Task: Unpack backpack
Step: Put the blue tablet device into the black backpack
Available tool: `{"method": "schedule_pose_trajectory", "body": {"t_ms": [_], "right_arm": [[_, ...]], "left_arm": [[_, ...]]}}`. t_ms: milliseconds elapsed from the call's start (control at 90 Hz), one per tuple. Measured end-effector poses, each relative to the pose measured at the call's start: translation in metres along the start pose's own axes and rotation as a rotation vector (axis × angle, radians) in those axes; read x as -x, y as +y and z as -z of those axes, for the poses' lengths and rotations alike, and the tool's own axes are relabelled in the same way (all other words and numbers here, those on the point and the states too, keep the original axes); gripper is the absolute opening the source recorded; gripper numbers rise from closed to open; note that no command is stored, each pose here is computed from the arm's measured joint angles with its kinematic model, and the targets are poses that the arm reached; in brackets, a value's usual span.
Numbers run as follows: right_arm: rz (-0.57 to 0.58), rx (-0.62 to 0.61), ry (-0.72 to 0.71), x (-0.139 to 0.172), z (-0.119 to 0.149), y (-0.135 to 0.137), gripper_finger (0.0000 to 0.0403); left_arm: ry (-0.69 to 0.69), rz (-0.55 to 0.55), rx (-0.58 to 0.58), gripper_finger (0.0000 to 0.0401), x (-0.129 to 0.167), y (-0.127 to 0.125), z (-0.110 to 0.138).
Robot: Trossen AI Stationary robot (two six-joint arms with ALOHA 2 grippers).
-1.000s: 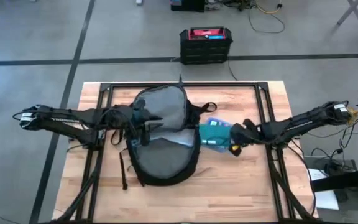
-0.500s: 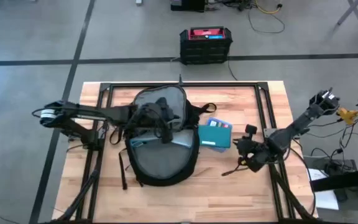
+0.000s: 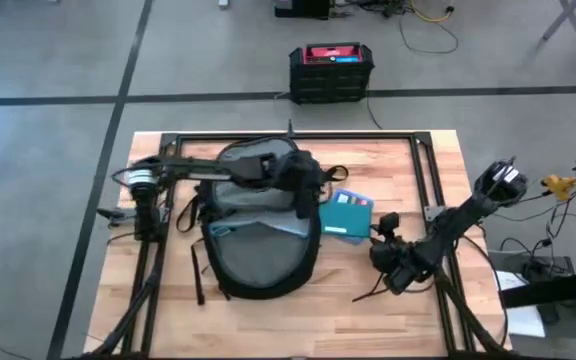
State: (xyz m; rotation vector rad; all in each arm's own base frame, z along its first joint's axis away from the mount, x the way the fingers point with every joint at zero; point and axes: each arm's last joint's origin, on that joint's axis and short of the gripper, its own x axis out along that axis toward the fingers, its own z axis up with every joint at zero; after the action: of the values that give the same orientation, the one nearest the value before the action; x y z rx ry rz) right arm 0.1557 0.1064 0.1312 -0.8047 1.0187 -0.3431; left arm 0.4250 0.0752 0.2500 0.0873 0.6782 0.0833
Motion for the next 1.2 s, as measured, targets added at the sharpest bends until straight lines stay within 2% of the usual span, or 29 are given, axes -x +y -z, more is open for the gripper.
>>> {"method": "schedule_pose_trajectory", "body": {"t_ms": [133,244,456,633,778,956,1144,1200], "right_arm": [[0.113,0.126,0.007,-0.009,0.0,0.011,0.0221],[0.205,0.197,0.008,-0.016,0.0,0.019,0.0217],[0.248,0.264,0.02,-0.019,-0.007,0.025,0.0195],[0.266,0.283,0.015,-0.019,-0.014,0.02,0.0171],[0.274,0.268,0.041,-0.024,-0.016,0.015,0.0142],[0.272,0.256,0.088,-0.032,-0.017,0.008,0.0094],[0.296,0.255,0.079,-0.032,-0.025,0.004,0.0023],[0.296,0.252,0.075,-0.03,-0.028,0.004,0.0013]], "left_arm": [[0.092,0.029,-0.034,0.0079,-0.032,0.007,-0.002],[0.188,0.037,-0.044,0.008,-0.054,0.016,0.008],[0.269,0.075,-0.045,0.008,-0.077,0.021,0.027],[0.278,0.1,-0.051,0.008,-0.082,0.02,0.031],[0.269,0.171,-0.055,0.008,-0.083,0.013,0.032],[0.276,0.213,-0.104,0.008,-0.083,0.002,0.031],[0.269,0.235,-0.122,0.008,-0.08,-0.003,0.029],[0.267,0.234,-0.123,0.008,-0.076,-0.003,0.026]]}}
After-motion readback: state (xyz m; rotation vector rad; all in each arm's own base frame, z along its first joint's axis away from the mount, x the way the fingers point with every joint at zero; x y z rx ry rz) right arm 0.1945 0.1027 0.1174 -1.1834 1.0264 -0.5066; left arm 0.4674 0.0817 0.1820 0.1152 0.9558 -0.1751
